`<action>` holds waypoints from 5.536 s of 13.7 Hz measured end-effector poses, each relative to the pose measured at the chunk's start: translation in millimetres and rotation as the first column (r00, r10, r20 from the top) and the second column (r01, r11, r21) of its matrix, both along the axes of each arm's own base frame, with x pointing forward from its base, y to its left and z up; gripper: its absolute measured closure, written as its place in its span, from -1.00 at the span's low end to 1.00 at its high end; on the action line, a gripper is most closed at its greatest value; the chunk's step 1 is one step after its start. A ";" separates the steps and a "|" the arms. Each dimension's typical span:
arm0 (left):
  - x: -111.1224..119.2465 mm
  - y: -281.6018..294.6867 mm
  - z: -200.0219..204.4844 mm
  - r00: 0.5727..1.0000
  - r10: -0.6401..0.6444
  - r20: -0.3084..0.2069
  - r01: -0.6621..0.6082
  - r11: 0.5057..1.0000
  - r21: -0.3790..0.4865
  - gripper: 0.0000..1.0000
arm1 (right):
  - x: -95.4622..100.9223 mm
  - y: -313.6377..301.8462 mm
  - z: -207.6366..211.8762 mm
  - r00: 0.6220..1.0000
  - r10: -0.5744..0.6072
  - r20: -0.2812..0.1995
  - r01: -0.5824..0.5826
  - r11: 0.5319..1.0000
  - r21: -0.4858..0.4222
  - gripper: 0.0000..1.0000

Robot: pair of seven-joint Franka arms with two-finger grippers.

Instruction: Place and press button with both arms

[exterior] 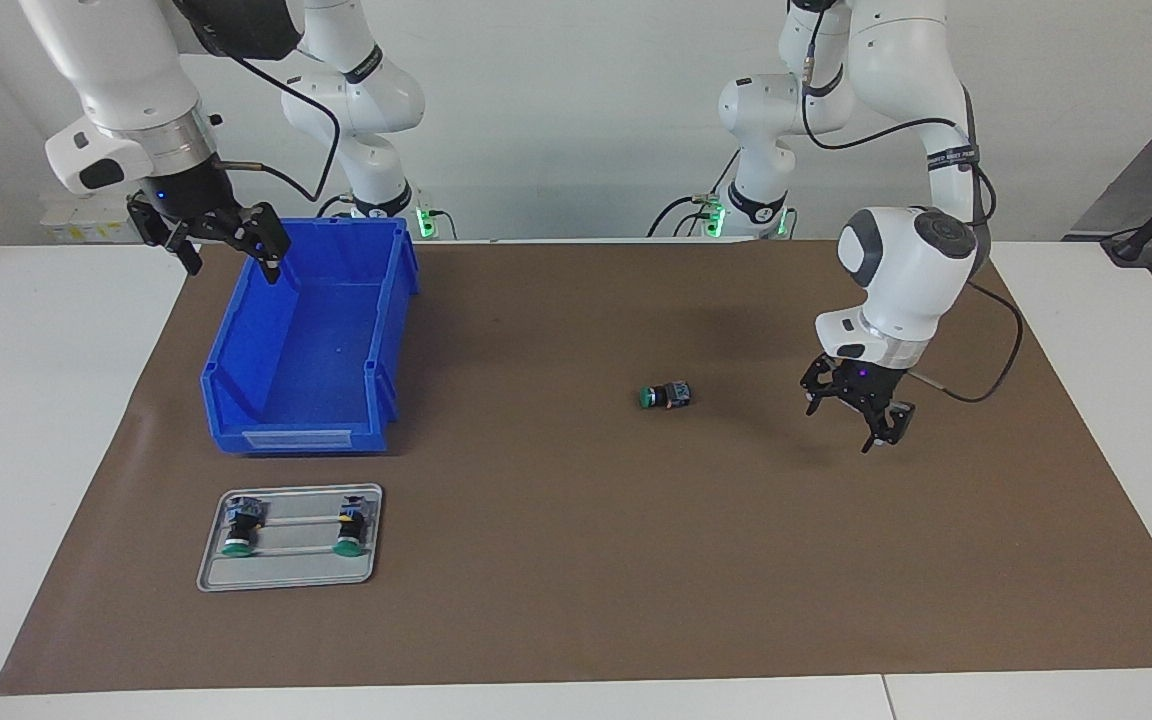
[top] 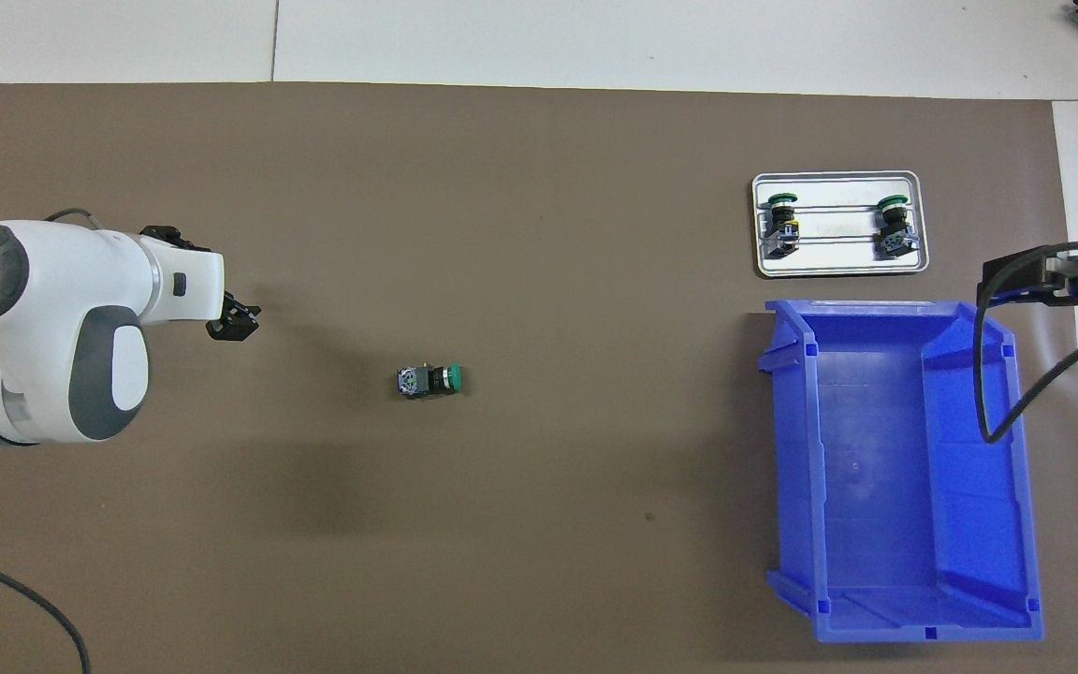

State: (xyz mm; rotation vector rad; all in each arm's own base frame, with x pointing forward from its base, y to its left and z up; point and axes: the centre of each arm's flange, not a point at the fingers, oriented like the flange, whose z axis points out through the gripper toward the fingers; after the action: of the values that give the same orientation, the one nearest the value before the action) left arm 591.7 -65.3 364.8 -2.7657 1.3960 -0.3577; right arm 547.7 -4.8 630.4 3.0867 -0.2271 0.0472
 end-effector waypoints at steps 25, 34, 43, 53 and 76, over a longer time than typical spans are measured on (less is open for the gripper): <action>-25.0 -112.0 -2.3 0.988 -0.156 -0.012 0.156 0.988 -0.012 -1.00 | -0.1 -7.1 0.0 1.000 -0.013 0.000 0.013 1.000 0.000 -1.00; -64.7 -186.5 -5.2 0.954 -0.278 -0.108 0.279 0.960 -0.005 -1.00 | -0.2 -10.9 -0.6 1.000 -0.020 -0.001 0.020 1.000 0.000 -1.00; -94.4 -235.0 -13.9 0.920 -0.369 -0.134 0.372 0.928 -0.003 -1.00 | -0.2 -11.0 -0.9 1.000 -0.020 -0.002 0.020 1.000 0.000 -1.00; -95.2 -241.3 -50.5 0.902 -0.404 -0.154 0.408 0.913 -0.001 -0.94 | -0.3 -11.6 -1.1 1.000 -0.021 -0.002 0.021 1.000 0.000 -1.00; -102.4 -248.8 -71.3 0.898 -0.422 -0.125 0.425 0.905 -0.002 0.00 | -0.3 -12.3 -1.3 1.000 -0.023 -0.003 0.023 1.000 0.000 -1.00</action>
State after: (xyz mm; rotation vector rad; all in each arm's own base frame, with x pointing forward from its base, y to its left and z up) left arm 489.3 -314.1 293.5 -2.4775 2.0201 -0.1737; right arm 547.4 -17.2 629.2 3.0836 -0.2617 0.0422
